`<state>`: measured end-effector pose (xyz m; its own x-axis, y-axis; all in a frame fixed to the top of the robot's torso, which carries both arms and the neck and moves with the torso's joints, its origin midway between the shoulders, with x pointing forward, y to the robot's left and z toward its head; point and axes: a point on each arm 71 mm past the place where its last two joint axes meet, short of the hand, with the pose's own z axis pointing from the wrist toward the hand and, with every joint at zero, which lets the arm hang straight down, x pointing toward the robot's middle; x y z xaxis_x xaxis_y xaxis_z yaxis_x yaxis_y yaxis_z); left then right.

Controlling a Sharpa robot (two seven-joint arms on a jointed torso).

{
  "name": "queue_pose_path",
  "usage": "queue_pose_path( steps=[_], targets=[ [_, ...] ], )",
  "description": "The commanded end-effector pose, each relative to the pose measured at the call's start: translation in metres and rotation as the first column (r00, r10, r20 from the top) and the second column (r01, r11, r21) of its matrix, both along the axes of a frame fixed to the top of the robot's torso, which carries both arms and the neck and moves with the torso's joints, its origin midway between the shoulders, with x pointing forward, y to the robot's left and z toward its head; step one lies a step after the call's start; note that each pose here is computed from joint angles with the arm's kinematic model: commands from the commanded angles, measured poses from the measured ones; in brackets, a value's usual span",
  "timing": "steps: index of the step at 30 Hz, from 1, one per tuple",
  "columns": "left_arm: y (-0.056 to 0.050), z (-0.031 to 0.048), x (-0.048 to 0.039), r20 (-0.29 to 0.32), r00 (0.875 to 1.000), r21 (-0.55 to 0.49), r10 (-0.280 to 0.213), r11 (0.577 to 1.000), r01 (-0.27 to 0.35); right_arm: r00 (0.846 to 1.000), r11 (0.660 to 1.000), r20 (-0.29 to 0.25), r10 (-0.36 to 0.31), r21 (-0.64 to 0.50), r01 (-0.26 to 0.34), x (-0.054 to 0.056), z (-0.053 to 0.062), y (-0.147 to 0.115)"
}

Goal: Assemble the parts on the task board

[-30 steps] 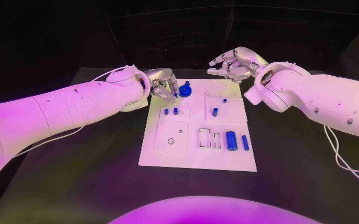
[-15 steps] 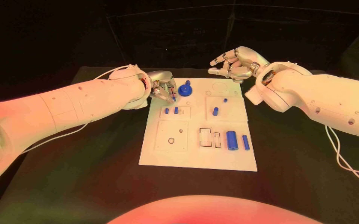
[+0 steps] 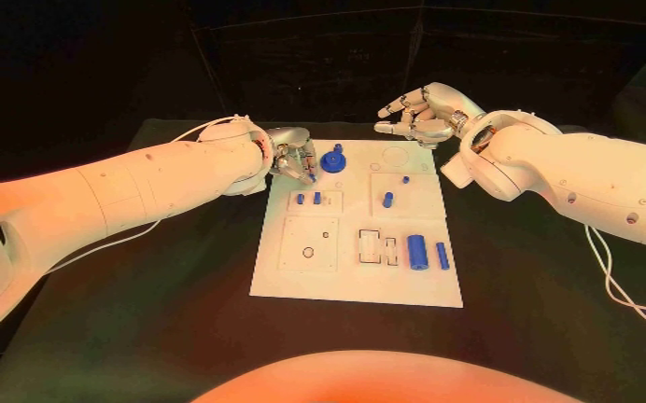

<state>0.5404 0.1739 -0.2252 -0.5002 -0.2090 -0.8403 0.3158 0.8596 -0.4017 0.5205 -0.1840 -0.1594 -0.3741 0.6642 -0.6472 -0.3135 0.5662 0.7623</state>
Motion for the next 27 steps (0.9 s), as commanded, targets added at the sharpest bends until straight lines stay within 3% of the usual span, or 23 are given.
queue_pose_path(
  steps=[1,13,27],
  targets=[
    [-0.0025,-0.0038,-0.0014,-0.019,1.000,0.015,-0.006,1.000,0.006,1.000,1.000,0.002,0.009,0.003,-0.009,-0.0001,0.0012,0.0015],
    [-0.0043,-0.0100,-0.0036,-0.034,0.999,0.028,-0.010,1.000,0.011,1.000,1.000,0.001,0.011,0.003,-0.011,-0.0001,0.0011,0.0020],
    [-0.0069,-0.0103,-0.0046,-0.038,0.999,0.029,-0.014,0.999,0.015,1.000,1.000,0.001,0.012,0.003,-0.012,0.0003,0.0010,0.0027]
  ],
)
